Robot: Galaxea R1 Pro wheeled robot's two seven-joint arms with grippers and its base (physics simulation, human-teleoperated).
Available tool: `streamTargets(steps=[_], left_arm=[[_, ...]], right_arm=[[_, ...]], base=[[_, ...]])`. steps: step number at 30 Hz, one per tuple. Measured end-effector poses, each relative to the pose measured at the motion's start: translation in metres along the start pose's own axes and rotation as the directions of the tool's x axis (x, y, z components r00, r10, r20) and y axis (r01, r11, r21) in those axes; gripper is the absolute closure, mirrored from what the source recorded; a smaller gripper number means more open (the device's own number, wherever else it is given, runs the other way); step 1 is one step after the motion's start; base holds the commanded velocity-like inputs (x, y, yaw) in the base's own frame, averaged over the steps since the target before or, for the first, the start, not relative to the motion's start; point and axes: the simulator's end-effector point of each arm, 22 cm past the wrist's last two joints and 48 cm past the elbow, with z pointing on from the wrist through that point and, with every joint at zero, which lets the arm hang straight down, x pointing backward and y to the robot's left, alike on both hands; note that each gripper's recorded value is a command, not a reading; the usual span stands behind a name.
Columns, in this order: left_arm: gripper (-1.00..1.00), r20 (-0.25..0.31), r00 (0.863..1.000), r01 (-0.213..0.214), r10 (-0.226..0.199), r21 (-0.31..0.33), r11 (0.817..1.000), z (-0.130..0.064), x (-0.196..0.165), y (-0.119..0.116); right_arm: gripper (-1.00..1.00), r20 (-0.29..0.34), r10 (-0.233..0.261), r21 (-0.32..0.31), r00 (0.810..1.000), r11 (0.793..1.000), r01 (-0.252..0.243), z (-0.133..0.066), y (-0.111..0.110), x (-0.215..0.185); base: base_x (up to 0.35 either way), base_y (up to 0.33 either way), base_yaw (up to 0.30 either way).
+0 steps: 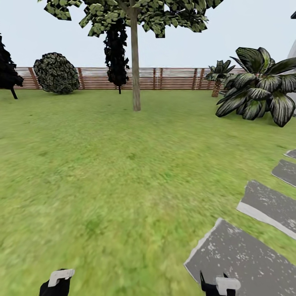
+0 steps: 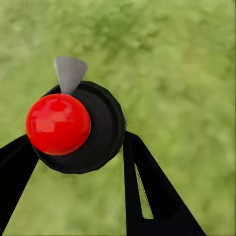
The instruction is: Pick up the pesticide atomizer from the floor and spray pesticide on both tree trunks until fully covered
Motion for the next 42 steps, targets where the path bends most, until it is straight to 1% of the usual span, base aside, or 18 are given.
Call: streamTargets(steps=[26,30,42], left_arm=[[1.0,0.0,1.0,-0.003,0.003,0.001,1.0,0.0001,-0.0002,-0.0003],[1.0,0.0,1.0,-0.003,0.003,0.001,1.0,0.0,0.0,-0.0002],[1.0,-0.004,1.0,-0.003,0.003,0.001,1.0,0.0001,0.0019,-0.0002]], right_arm=[[-1.0,0.0,0.001,-0.001,1.0,1.0,-0.001,-0.0001,0.0007,0.0],[-1.0,0.0,0.001,-0.001,1.0,1.0,-0.001,0.0,0.0008,-0.0001],[-1.0,-0.003,0.0,-0.001,1.0,1.0,0.0,-0.0002,0.001,0.0015]], base=[[0.34,0.0,0.002],[0.34,0.0,0.134],[0.34,0.0,0.228]])
